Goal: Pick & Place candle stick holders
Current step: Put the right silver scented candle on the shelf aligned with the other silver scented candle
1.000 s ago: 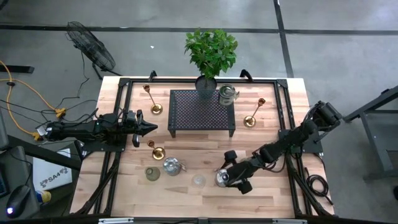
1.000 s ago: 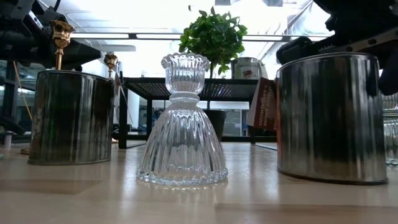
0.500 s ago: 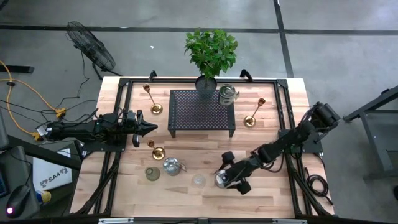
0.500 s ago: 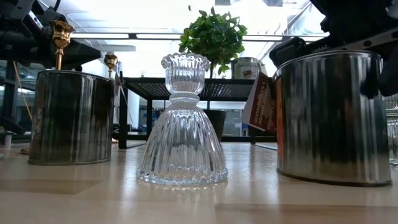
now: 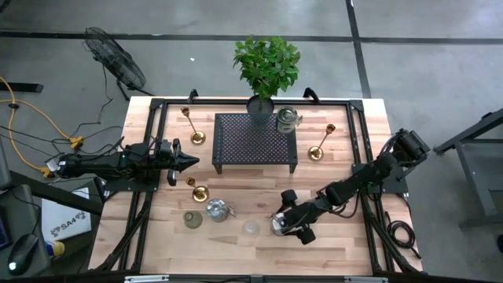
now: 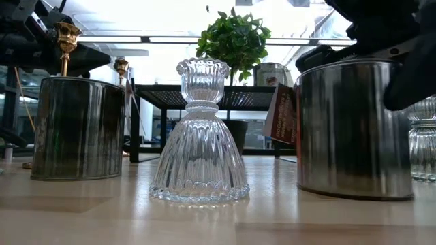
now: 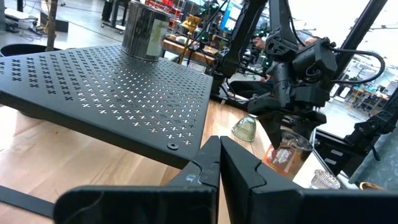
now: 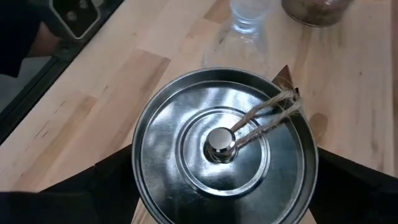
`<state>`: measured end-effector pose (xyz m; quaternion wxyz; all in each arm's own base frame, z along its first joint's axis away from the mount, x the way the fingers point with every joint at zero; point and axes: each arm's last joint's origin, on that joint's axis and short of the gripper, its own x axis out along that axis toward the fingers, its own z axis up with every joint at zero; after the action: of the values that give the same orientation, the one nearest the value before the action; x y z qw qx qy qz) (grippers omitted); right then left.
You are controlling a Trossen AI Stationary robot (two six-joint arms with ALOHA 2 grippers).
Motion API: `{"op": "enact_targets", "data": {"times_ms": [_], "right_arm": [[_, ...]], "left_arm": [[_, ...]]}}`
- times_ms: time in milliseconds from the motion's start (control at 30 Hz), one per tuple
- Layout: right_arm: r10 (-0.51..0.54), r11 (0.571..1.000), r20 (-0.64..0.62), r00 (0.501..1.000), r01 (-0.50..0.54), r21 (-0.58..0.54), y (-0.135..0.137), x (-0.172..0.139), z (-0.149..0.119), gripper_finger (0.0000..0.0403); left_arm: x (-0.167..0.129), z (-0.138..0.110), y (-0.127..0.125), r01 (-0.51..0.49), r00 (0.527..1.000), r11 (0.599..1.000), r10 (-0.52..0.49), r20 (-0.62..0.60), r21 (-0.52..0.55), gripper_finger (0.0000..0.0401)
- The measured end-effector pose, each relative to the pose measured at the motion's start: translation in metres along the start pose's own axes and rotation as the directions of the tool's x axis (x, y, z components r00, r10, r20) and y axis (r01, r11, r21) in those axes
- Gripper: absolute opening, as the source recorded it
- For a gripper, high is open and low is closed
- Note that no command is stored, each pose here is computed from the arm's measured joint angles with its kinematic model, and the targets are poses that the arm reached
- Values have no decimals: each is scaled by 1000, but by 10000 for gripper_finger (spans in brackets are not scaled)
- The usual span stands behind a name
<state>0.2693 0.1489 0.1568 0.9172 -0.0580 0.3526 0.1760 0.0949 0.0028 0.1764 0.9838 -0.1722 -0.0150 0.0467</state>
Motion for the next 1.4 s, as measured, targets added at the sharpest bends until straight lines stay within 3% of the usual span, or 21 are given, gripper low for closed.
{"op": "enact_targets", "data": {"times_ms": [233,533,733,900,1133,1400], "right_arm": [[-80,996,-66,995,83,43,-5,-12,9,346],[-246,952,-59,967,253,170,-28,-37,72,346],[-472,836,-42,881,462,298,-50,-57,104,346],[-647,705,-6,762,601,376,-70,-69,120,346],[-756,559,-26,655,665,495,-115,-81,128,347],[-824,385,-95,558,676,629,-172,-82,119,351]], "left_arm": [[0,0,0,0,1000,1000,0,0,0,2],[0,0,0,0,1000,1000,0,0,0,2],[0,0,0,0,1000,1000,0,0,0,2],[0,0,0,0,1000,1000,0,0,0,2],[0,0,0,0,1000,1000,0,0,0,2],[0,0,0,0,1000,1000,0,0,0,2]]}}
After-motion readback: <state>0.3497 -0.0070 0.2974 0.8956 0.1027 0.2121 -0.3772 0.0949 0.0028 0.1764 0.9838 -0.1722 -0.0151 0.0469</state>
